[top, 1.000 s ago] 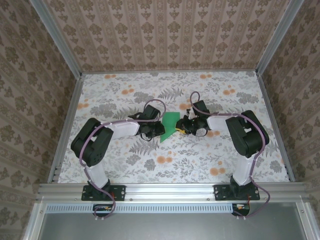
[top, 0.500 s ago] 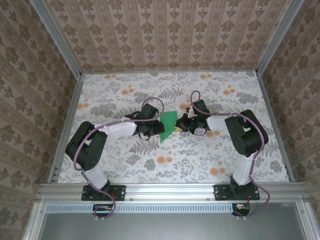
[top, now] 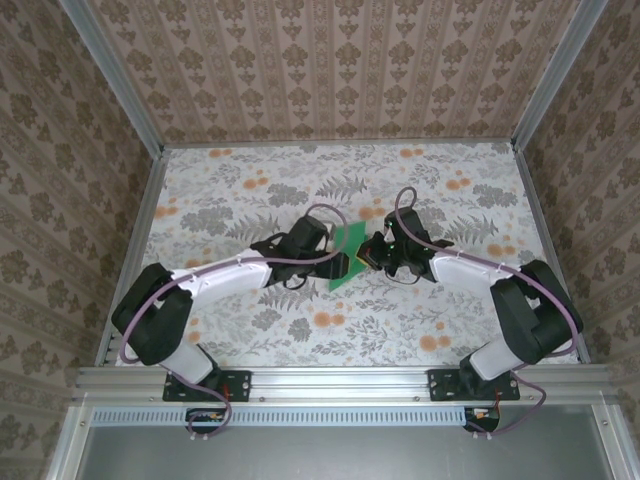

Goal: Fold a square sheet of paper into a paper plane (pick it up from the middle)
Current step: Fourth fold the wing at the center of the table.

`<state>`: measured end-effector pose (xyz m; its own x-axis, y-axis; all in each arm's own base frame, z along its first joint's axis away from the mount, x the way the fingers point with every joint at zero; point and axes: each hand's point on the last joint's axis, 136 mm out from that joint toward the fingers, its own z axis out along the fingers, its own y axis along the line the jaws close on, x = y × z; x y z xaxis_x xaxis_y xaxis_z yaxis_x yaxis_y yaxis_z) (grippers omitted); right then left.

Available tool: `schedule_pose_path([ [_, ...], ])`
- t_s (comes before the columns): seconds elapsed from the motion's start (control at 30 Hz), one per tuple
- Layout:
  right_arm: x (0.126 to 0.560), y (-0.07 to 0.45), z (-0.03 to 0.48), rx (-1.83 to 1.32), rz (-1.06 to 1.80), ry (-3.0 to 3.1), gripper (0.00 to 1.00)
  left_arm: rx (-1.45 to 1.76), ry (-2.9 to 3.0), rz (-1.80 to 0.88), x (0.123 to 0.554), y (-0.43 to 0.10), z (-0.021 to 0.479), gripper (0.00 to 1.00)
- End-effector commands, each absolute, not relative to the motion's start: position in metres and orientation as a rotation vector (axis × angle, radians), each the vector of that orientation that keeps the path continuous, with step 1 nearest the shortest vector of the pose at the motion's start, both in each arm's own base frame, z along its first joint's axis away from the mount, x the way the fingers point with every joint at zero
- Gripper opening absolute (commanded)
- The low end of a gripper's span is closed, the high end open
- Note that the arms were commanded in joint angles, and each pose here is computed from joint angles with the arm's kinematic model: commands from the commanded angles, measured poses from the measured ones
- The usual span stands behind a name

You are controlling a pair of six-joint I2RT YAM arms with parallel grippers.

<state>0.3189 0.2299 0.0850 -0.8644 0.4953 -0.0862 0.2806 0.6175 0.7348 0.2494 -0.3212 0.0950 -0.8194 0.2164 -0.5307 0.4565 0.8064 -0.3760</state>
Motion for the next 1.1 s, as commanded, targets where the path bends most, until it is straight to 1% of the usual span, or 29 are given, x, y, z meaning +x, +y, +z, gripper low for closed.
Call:
schedule_pose_path([
  [0.0, 0.317, 0.214, 0.082, 0.794, 0.96, 2.551, 0.02, 0.675, 2.373, -0.568, 0.251, -0.327, 0.098, 0.68],
  [0.2, 0.323, 0.207, 0.087, 0.893, 0.93, 2.506, 0.01, 0.767, 2.25, -0.576, 0.251, -0.337, 0.097, 0.65],
  [0.33, 0.32, 0.204, 0.084, 0.977, 0.935, 2.501, 0.01, 0.868, 2.213, -0.56, 0.251, -0.343, 0.086, 0.61],
  [0.47, 0.32, 0.205, 0.086, 1.031, 0.965, 2.486, 0.01, 0.939, 2.128, -0.581, 0.253, -0.354, 0.084, 0.58],
  [0.57, 0.322, 0.206, 0.088, 1.05, 0.983, 2.485, 0.0, 0.963, 2.023, -0.647, 0.25, -0.361, 0.087, 0.58],
  [0.87, 0.326, 0.209, 0.093, 1.079, 1.028, 2.487, 0.01, 1.046, 2.008, -0.637, 0.251, -0.36, 0.061, 0.57],
  [1.0, 0.327, 0.207, 0.093, 1.092, 1.023, 2.487, 0.01, 1.054, 1.983, -0.664, 0.249, -0.362, 0.059, 0.57],
  [1.03, 0.327, 0.207, 0.093, 1.092, 1.025, 2.487, 0.01, 1.048, 1.978, -0.66, 0.249, -0.361, 0.058, 0.55],
  [1.07, 0.327, 0.207, 0.093, 1.093, 1.025, 2.487, 0.01, 1.042, 1.974, -0.649, 0.251, -0.36, 0.057, 0.51],
])
